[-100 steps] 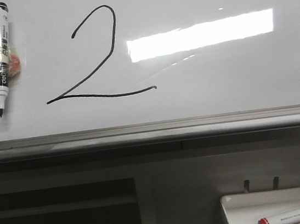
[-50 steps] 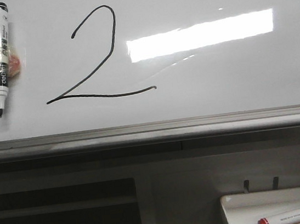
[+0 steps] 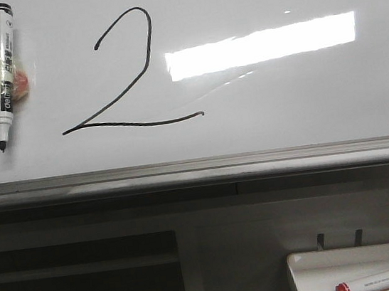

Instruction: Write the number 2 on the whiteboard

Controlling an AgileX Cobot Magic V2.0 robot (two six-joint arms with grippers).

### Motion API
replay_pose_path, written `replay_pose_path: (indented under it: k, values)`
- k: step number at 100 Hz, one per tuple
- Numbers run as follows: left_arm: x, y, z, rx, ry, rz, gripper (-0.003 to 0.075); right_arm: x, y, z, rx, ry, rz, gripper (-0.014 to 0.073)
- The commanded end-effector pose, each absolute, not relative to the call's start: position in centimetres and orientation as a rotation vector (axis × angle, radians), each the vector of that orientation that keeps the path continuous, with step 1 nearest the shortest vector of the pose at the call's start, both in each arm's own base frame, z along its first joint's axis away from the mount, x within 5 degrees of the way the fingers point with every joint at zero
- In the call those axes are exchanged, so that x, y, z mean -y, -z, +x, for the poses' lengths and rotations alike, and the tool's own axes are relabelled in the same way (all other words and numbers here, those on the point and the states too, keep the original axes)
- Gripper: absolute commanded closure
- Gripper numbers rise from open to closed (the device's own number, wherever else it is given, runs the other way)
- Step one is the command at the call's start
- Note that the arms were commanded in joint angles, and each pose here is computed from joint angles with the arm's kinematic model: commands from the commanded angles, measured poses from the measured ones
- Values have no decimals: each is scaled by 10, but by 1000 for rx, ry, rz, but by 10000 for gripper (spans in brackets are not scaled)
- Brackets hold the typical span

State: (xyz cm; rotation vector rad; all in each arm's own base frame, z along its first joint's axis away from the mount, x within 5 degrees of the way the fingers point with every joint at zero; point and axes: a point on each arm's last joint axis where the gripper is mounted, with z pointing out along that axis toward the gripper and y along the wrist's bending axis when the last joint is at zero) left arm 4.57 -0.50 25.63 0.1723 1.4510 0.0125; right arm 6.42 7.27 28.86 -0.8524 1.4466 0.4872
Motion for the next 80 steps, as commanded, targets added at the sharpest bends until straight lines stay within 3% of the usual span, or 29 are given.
replay_pose_path:
  k: [1, 26, 46, 80]
  values:
    - [3, -249, 46, -1408, -15, 96, 741, -70, -301, 67, -1401, -458, -796, 666]
    - [2, -199, 54, -1598, -58, 114, 741, -70, -301, 67, -1401, -458, -796, 666]
    - [1, -186, 53, -1734, -73, 138, 741, -70, -301, 67, -1401, -458, -796, 666]
    - [1, -186, 53, -1739, -100, 156, 741, -70, -301, 67, -1401, -458, -796, 666]
